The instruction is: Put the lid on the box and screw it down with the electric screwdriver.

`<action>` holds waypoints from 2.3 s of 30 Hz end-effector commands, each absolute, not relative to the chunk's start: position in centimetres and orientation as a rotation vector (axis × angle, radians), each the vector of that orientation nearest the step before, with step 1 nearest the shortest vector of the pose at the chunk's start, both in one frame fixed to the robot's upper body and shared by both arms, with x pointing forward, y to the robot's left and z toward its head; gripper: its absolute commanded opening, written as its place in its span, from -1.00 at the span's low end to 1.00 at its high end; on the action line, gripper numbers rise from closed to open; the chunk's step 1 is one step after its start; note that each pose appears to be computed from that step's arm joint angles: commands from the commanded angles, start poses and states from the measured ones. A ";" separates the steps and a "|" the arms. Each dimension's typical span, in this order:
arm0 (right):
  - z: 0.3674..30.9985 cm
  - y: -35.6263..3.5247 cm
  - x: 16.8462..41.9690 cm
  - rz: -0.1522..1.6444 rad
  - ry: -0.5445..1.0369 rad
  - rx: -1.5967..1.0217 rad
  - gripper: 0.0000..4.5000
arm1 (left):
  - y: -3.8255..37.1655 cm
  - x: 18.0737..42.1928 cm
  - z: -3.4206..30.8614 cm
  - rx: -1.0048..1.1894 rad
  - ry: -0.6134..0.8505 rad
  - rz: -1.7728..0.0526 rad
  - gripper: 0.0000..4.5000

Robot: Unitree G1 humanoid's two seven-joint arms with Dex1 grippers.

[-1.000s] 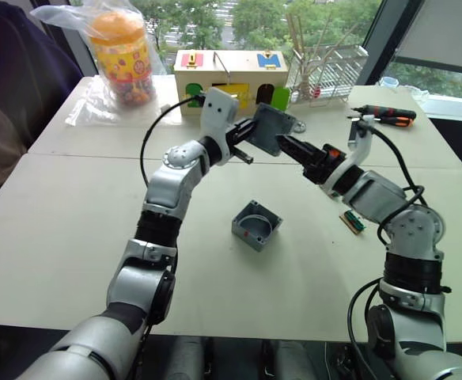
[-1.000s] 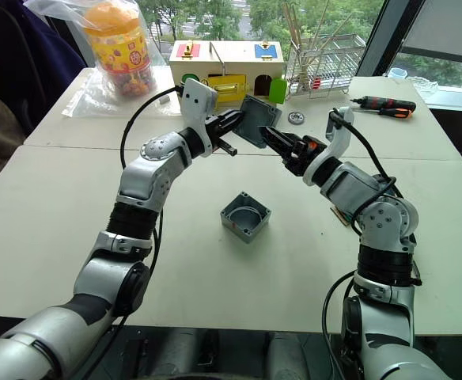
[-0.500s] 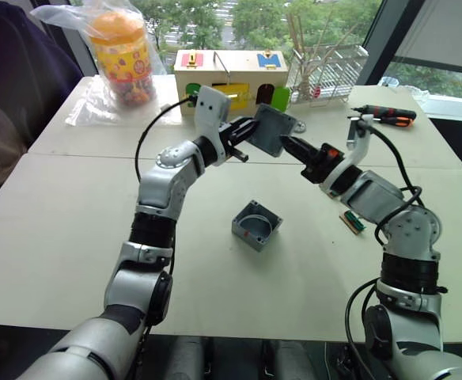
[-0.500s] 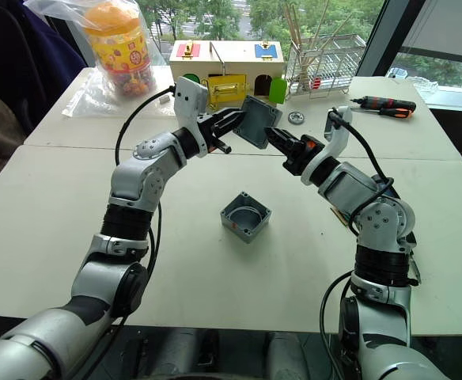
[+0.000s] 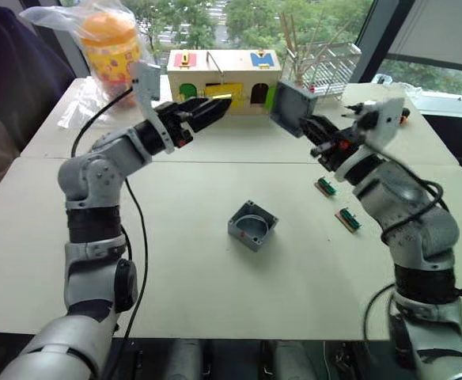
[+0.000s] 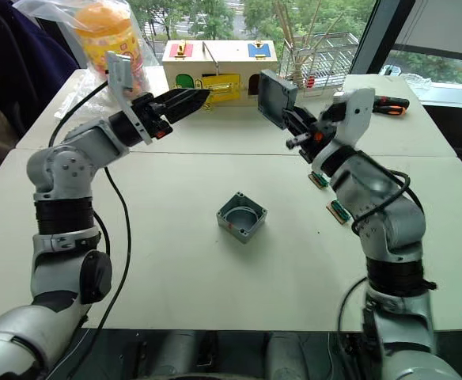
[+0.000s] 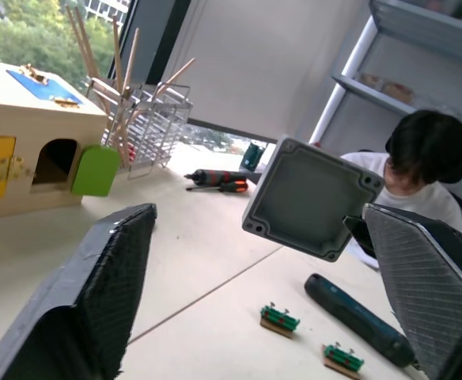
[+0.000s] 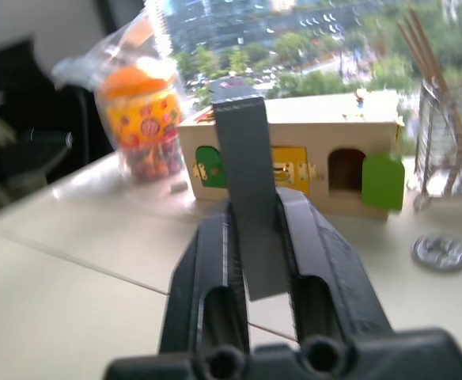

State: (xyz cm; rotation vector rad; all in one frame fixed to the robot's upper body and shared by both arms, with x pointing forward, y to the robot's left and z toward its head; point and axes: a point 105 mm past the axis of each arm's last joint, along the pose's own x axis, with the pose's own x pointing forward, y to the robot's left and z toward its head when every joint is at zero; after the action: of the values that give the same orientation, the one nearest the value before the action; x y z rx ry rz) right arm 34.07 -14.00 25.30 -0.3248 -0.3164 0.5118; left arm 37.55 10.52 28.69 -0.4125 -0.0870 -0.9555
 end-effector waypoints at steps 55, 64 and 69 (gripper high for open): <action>10.5 -12.0 26.8 0.725 -0.749 -1.534 -0.97 | 2.6 34.2 17.3 0.156 0.239 -1.375 -0.99; 9.5 -12.2 26.8 0.737 -0.722 -1.529 -0.97 | 2.5 33.8 15.3 0.294 0.268 -1.386 -0.99; 9.2 -12.4 26.6 0.730 -0.701 -1.504 -0.31 | 2.6 33.6 13.1 0.408 0.306 -1.383 -1.00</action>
State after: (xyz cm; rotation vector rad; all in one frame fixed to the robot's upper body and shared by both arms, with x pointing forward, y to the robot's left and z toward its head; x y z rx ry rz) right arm 26.98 -12.07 10.40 -1.4949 -0.7502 0.6882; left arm 33.88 2.58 14.46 0.3497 0.2665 -1.3756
